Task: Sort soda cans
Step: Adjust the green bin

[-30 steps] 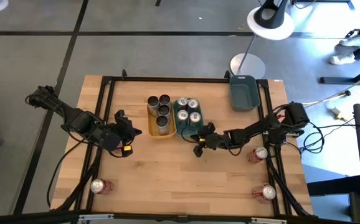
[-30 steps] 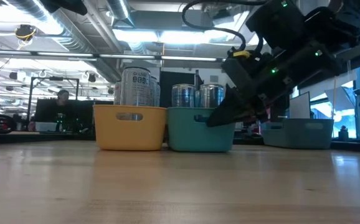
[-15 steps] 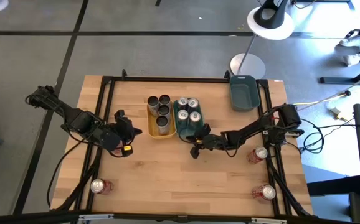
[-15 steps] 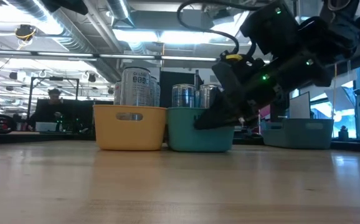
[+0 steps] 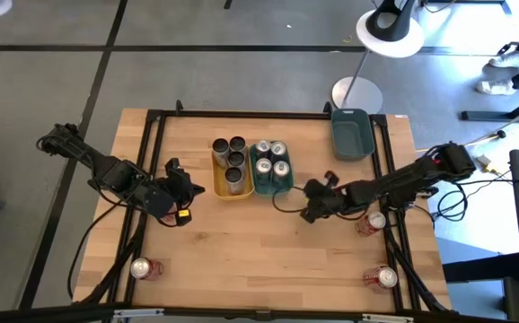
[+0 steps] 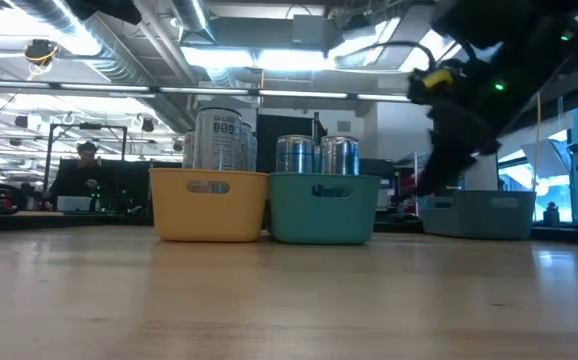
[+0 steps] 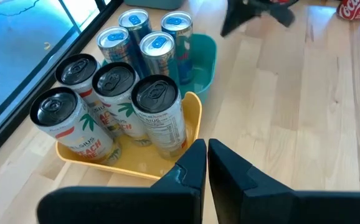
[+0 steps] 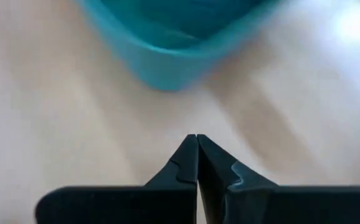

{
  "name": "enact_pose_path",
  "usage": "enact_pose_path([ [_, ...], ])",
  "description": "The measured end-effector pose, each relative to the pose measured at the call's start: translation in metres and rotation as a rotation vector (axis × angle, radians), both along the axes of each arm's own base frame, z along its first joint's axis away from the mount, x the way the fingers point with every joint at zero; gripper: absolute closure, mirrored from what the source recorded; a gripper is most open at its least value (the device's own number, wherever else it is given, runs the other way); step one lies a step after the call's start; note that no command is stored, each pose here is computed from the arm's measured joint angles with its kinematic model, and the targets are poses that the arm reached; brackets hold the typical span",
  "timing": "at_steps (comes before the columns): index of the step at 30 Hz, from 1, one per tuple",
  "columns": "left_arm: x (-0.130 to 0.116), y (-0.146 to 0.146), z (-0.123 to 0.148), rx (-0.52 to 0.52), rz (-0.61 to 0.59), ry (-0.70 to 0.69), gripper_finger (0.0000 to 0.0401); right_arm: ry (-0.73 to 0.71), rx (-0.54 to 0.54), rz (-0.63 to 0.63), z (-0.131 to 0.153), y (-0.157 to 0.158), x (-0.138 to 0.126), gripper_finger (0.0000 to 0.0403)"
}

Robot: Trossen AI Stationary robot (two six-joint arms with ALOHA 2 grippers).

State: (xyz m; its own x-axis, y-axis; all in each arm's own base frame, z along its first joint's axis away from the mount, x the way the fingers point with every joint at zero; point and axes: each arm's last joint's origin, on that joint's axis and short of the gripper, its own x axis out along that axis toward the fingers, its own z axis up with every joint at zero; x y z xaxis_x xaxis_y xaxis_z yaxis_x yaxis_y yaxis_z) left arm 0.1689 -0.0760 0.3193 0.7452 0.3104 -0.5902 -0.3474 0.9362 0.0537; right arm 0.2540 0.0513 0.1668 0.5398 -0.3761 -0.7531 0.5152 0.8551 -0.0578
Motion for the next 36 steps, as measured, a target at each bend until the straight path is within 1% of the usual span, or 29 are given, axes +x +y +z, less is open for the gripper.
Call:
enact_pose_path([
  [2, 0.0, 0.0, 0.0, 0.007, -0.007, 0.001, 0.0391, 0.022, -0.058, -0.072, 0.0, -0.004, -0.006, 0.04],
  [4, 0.0, 0.0, 0.0, 0.009, -0.009, 0.001, 0.0391, 0.012, -0.107, -0.108, -0.002, -0.009, -0.006, 0.04],
  [7, 0.0, 0.0, 0.0, 0.01, -0.007, -0.001, 0.0391, -0.031, -0.132, -0.11, -0.01, -0.016, 0.005, 0.04],
  [12, 0.0, 0.0, 0.0, -0.002, 0.004, -0.007, 0.0391, -0.051, -0.192, -0.088, -0.022, -0.026, 0.021, 0.04],
  [17, 0.0, 0.0, 0.0, -0.004, 0.006, -0.007, 0.0391, -0.086, -0.197, -0.037, -0.026, -0.026, 0.031, 0.04],
  [28, 0.0, 0.0, 0.0, -0.006, 0.007, -0.009, 0.0391, -0.18, -0.184, -0.044, -0.023, -0.025, 0.038, 0.04],
  [31, 0.0, 0.0, 0.0, -0.003, 0.005, -0.008, 0.0391, -0.181, -0.184, -0.045, -0.026, -0.025, 0.04, 0.04],
  [34, 0.0, 0.0, 0.0, -0.003, 0.004, -0.007, 0.0391, -0.148, -0.189, -0.042, -0.029, -0.025, 0.038, 0.04],
  [36, 0.0, 0.0, 0.0, -0.001, 0.004, -0.005, 0.0391, -0.149, -0.189, -0.042, -0.026, -0.025, 0.037, 0.04],
])
